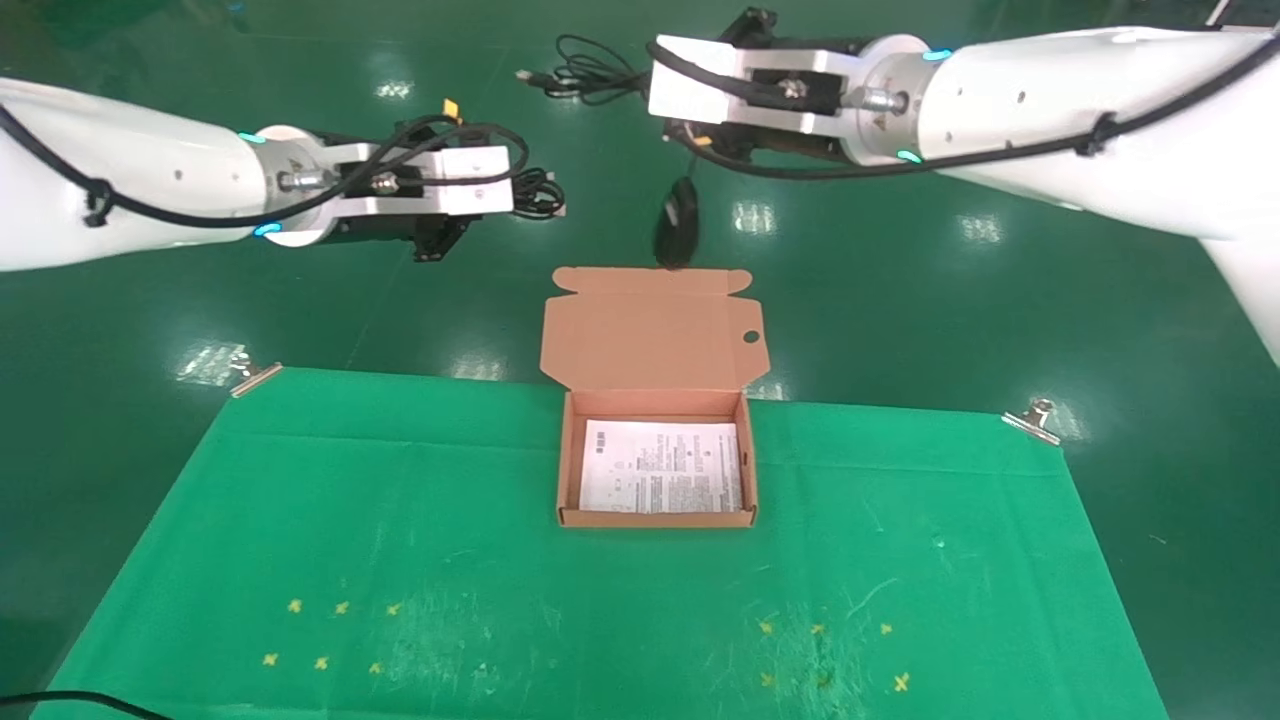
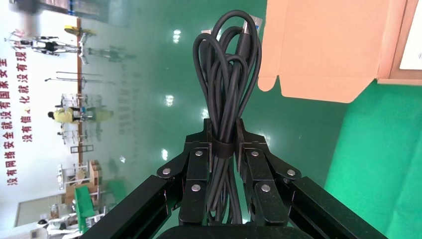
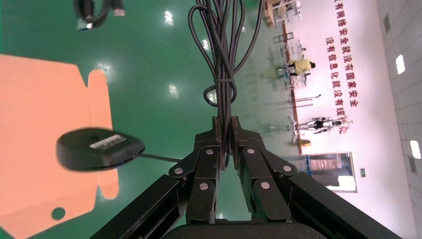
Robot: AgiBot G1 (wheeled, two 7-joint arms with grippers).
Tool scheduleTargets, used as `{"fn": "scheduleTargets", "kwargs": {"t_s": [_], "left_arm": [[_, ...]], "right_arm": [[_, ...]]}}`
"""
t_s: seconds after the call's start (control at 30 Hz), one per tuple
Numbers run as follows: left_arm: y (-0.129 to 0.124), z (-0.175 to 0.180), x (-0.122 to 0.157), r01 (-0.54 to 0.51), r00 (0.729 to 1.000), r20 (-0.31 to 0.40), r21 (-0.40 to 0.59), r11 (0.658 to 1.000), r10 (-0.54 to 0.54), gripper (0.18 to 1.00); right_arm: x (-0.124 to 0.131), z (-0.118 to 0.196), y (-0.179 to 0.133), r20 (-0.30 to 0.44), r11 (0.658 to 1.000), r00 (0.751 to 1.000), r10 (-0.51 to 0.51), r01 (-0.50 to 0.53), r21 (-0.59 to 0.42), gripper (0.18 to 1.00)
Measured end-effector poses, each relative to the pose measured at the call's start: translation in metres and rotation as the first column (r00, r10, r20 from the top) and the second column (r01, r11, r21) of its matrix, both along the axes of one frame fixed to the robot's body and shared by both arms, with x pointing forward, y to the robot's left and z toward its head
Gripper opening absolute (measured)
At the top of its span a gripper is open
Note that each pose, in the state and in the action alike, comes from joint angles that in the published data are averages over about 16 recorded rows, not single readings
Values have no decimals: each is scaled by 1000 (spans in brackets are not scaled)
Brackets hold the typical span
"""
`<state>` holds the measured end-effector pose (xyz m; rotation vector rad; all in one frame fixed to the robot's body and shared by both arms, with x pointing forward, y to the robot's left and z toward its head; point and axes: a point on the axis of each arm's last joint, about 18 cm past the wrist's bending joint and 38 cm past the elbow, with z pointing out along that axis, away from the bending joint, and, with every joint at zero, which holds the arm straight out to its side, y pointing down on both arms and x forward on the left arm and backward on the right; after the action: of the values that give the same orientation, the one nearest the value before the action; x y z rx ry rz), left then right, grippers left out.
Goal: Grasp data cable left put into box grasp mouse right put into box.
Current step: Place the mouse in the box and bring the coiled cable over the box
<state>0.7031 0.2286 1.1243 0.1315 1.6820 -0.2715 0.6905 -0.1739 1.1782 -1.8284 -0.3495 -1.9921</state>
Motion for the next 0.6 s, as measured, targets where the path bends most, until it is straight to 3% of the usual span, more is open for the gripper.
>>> {"fn": "scheduleTargets", "kwargs": {"t_s": [0.3,0.6], "left_arm": [[7,0,1,-29,999,15,9,1000,29,264],[25,-14,2,-86,996,-13,30,996,86,264]], "right_arm": [[3,-6,10,0,999,999,34,-34,1,210],[12,-40,15,-68,999,996,52,-52,-4,210]]}}
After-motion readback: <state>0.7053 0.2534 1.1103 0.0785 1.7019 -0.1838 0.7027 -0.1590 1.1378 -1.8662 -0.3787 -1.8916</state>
